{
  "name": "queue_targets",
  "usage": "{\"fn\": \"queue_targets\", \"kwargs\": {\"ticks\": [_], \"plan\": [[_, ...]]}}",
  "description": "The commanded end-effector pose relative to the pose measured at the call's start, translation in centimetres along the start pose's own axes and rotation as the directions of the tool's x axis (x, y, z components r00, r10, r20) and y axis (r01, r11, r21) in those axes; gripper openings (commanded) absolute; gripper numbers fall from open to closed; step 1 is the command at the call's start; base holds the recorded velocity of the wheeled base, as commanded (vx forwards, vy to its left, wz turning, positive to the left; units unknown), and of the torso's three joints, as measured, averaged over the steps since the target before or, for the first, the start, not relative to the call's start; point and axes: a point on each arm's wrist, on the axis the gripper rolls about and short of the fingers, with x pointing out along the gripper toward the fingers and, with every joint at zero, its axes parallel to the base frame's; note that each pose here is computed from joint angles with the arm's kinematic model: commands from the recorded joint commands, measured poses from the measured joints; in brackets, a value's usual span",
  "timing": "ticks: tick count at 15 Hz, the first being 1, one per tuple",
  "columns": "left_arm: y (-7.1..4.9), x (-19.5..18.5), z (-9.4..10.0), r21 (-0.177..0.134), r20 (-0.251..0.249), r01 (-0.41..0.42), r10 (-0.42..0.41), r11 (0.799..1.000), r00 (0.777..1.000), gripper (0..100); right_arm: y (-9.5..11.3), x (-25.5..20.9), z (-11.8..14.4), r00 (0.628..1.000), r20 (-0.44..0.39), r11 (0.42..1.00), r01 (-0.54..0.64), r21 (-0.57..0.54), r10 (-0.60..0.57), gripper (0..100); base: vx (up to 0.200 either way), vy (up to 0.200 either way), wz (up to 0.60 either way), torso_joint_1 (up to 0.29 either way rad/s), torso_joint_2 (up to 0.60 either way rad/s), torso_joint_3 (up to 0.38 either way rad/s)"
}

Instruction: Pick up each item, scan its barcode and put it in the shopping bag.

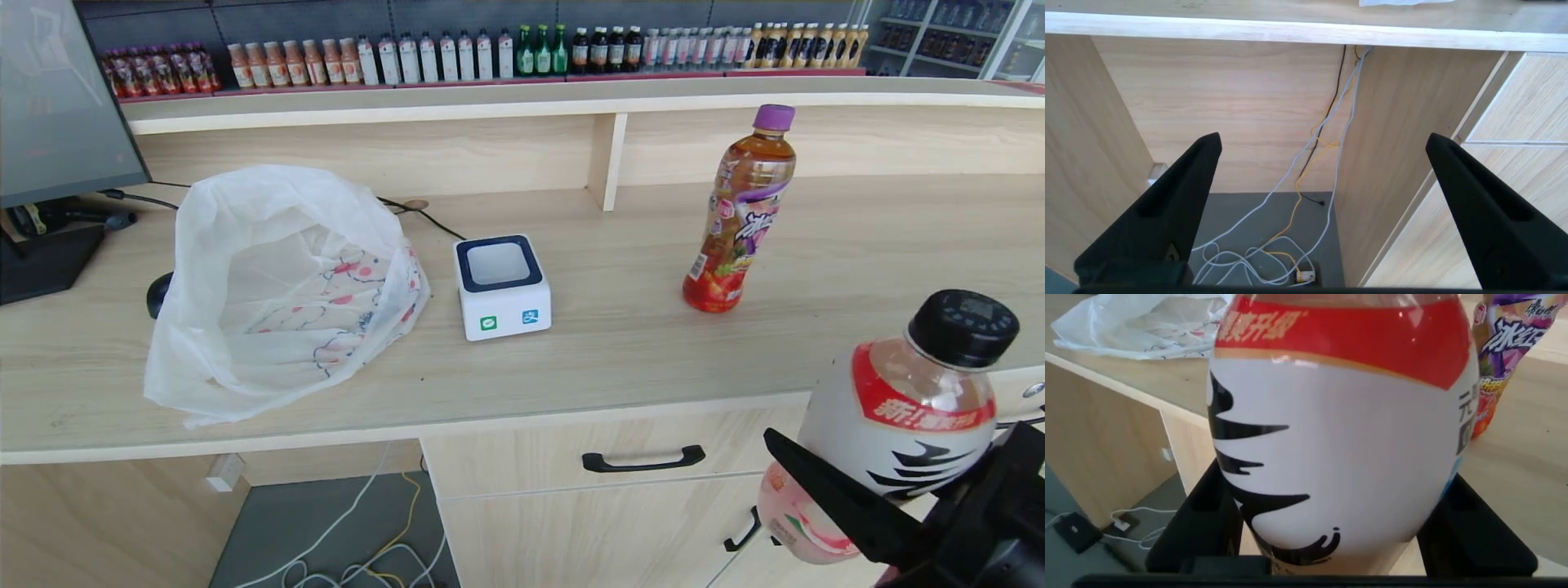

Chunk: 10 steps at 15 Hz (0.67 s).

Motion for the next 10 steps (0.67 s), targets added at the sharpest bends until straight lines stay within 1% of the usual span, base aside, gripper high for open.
{"fn": "queue_targets", "kwargs": {"ticks": [1,3,4,5,6,8,10], "plan": [[0.0,0.0,0.0,0.0,0.001,-0.001,0.001,1.0,1.0,100,0.3,-0.1,-0.2,1.0,-0.012,0.996,-0.019,-0.091,0.018,0,0.0,0.0,0.0,0.0,0.0,0.0],[0.0,0.0,0.0,0.0,0.001,-0.001,0.001,1.0,1.0,100,0.5,-0.1,-0.2,0.999,-0.009,0.971,-0.034,-0.237,0.032,0,0.0,0.0,0.0,0.0,0.0,0.0],[0.0,0.0,0.0,0.0,0.001,-0.001,0.001,1.0,1.0,100,0.6,-0.1,-0.1,0.999,-0.002,0.959,-0.04,-0.28,0.041,0,0.0,0.0,0.0,0.0,0.0,0.0],[0.0,0.0,0.0,0.0,0.001,-0.001,0.001,1.0,1.0,100,1.2,0.1,0.6,0.997,0.025,0.933,-0.062,-0.354,0.076,0,0.0,0.0,0.0,0.0,0.0,0.0],[0.0,0.0,0.0,0.0,0.001,-0.001,0.001,1.0,1.0,100,1.7,0.2,0.9,0.994,0.039,0.915,-0.081,-0.395,0.105,0,0.0,0.0,0.0,0.0,0.0,0.0],[0.0,0.0,0.0,0.0,0.001,-0.001,0.001,1.0,1.0,100,2.6,0.5,1.3,0.987,0.052,0.887,-0.114,-0.448,0.153,0,0.0,0.0,0.0,0.0,0.0,0.0],[0.0,0.0,0.0,0.0,0.001,-0.001,0.001,1.0,1.0,100,2.9,0.7,1.3,0.984,0.052,0.879,-0.131,-0.458,0.173,0,0.0,0.0,0.0,0.0,0.0,0.0]]}}
